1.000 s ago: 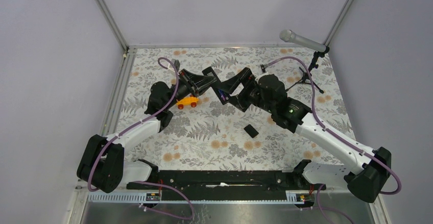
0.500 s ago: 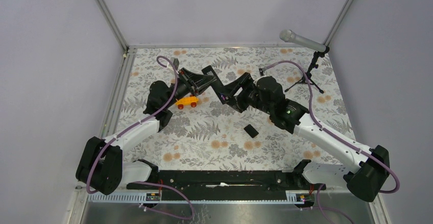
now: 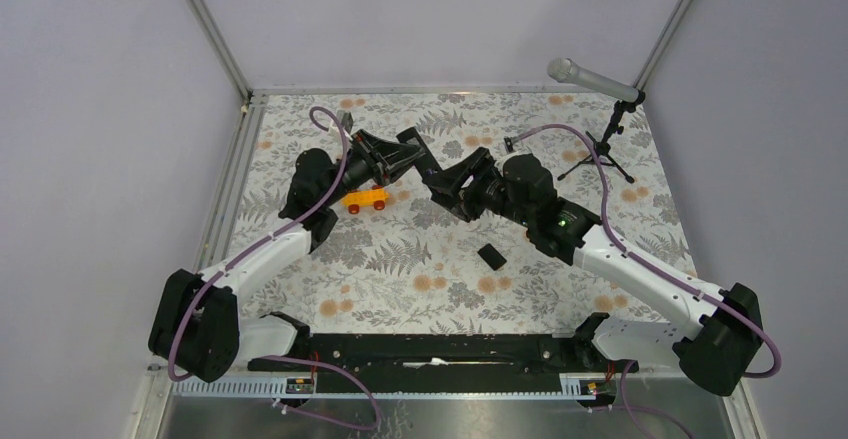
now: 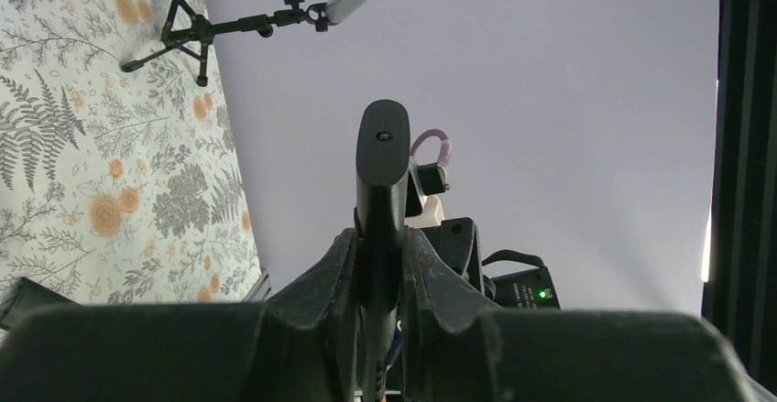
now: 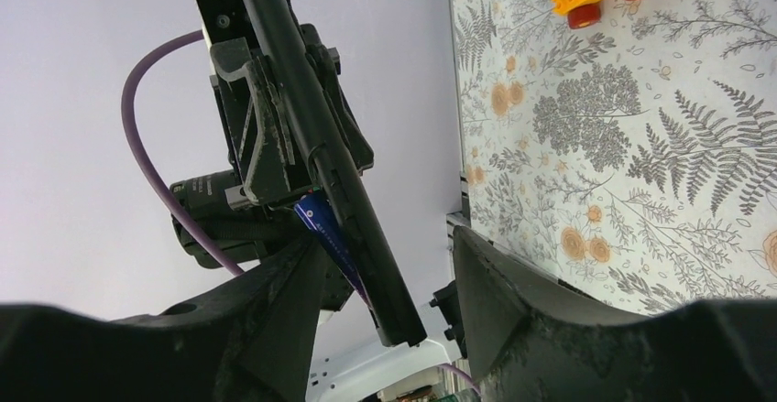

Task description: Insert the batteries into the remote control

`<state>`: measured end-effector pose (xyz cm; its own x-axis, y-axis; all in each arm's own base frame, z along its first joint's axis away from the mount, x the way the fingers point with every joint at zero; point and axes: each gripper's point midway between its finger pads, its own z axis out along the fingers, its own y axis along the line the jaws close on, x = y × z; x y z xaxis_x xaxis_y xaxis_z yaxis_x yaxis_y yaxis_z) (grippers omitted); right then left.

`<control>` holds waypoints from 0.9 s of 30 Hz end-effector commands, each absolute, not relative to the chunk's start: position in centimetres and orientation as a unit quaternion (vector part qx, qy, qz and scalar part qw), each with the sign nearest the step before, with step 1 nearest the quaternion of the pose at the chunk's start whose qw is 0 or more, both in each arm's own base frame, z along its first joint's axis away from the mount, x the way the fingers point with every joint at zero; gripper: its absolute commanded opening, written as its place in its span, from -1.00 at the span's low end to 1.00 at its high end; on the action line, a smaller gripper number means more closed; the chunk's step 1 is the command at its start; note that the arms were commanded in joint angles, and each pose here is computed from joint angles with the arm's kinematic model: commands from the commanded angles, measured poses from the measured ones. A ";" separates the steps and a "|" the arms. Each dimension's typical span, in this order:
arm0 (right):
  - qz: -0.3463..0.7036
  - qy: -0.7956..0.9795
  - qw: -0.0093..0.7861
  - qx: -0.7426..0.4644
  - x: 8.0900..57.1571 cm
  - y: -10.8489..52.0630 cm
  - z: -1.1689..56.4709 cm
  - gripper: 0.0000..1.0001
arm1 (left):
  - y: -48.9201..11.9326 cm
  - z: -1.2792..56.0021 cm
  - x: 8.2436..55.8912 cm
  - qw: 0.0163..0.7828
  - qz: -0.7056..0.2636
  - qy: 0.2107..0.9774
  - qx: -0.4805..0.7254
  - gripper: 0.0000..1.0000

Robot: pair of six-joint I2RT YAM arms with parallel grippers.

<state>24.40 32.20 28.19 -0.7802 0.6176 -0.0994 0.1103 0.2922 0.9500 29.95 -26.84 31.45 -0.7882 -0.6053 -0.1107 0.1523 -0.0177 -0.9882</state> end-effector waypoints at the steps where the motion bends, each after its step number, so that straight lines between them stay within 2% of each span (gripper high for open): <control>1: 0.548 0.773 0.226 0.227 24.1 32.3 27.7 0.21 | -26.5 38.2 28.5 0.295 -0.735 0.596 -0.134 -1.00; 3: 0.554 0.770 0.229 0.218 24.2 32.6 28.1 0.27 | -26.6 38.2 28.3 0.297 -0.731 0.600 -0.129 -1.00; 9: 0.576 0.746 0.272 0.194 24.7 32.2 31.1 0.72 | -26.6 36.2 28.6 0.295 -0.717 0.617 -0.137 -1.00; 12: 0.584 0.733 0.293 0.189 25.0 31.7 32.4 0.84 | -26.7 35.6 28.7 0.293 -0.713 0.621 -0.140 -1.00; 21: 0.596 0.722 0.286 0.203 25.7 31.8 32.7 0.89 | -26.6 35.3 28.5 0.296 -0.708 0.626 -0.135 -1.00; 27: 0.587 0.736 0.262 0.210 25.8 32.2 31.6 0.70 | -26.5 35.6 28.4 0.299 -0.709 0.625 -0.135 -1.00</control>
